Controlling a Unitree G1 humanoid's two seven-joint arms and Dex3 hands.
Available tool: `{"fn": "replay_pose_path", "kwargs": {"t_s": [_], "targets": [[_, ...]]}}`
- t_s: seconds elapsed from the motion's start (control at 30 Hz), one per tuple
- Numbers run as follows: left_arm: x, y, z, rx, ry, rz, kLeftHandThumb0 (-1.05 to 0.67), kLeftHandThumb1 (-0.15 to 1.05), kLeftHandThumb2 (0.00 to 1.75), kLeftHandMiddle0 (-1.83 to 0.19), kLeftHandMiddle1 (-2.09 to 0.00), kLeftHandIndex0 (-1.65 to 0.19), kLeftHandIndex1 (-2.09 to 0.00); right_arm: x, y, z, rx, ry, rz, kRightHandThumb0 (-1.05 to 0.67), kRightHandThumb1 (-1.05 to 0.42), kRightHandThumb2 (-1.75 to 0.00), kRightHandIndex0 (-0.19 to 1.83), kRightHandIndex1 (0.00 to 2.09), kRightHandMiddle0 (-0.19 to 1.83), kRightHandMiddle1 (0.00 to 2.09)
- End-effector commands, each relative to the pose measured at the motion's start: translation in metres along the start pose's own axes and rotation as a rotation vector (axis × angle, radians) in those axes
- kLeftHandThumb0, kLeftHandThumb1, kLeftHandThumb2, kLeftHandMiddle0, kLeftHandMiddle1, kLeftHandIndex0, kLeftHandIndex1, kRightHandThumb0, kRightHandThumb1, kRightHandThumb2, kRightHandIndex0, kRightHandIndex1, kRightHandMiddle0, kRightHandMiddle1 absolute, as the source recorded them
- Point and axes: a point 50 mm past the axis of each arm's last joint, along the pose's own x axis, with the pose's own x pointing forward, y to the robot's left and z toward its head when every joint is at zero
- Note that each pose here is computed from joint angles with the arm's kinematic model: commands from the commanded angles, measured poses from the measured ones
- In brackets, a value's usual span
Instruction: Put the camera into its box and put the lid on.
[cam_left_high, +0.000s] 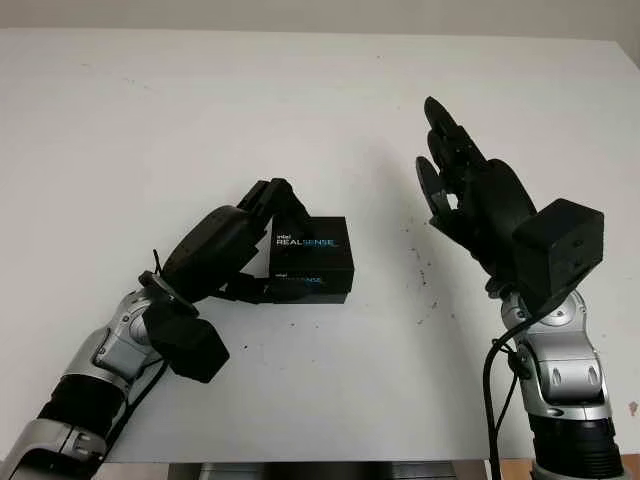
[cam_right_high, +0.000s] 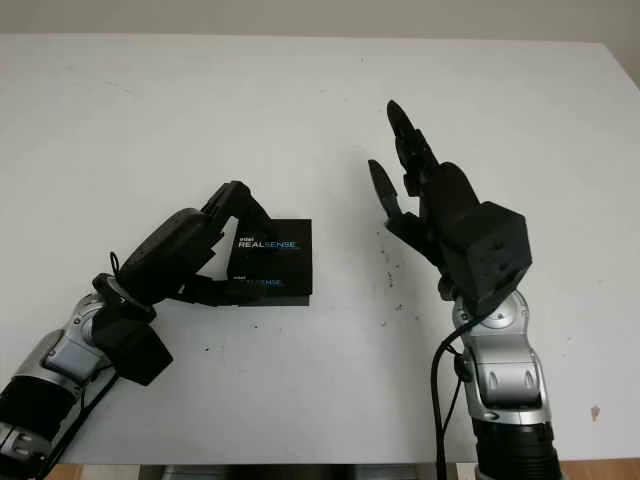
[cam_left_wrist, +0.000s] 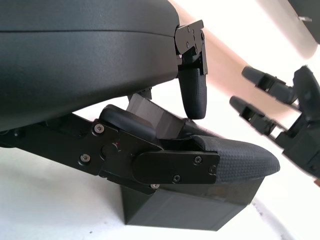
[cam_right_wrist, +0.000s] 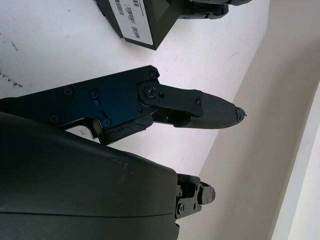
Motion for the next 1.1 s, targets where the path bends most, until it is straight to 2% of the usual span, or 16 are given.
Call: {"fn": "replay_pose_path", "kwargs": {"t_s": [0.0,0.27,0.43,0.77,1.07], "targets": [[-0.001,-0.005,0.008,-0.043,-0.022,-0.018,-0.40,1.05,0.44,-0.19,-2.09,0.07,-2.08,-0.001,-0.001,0.003,-0.013,-0.020,-0.003,-0.65,-1.05,-0.56,-0.02,0.06,0.04,0.07],[0.002,0.015,0.032,-0.197,0.019,-0.074,-0.33,1.05,0.38,-0.16,-2.09,-0.01,-1.93,-0.001,0.000,0.003,-0.004,-0.020,0.001,-0.64,-1.05,-0.55,-0.02,0.06,0.04,0.07],[0.004,0.021,0.035,-0.212,0.031,-0.057,-0.33,1.05,0.36,-0.23,-2.09,-0.05,-2.04,-0.001,0.001,0.002,0.003,-0.016,0.010,-0.65,-1.05,-0.55,-0.03,0.05,0.03,0.06],[0.003,0.015,0.028,-0.115,0.020,-0.072,-0.34,1.05,0.37,-0.22,-2.09,-0.04,-2.04,-0.002,-0.001,0.003,-0.008,-0.004,0.005,-0.65,-1.05,-0.55,-0.02,0.06,0.05,0.07],[0.004,0.009,0.024,0.112,-0.042,-0.035,-0.36,1.05,0.38,-0.24,-2.09,-0.03,-2.09,-0.003,0.000,0.003,-0.019,-0.020,0.022,-0.64,-1.05,-0.56,-0.03,0.05,0.04,0.06]]}}
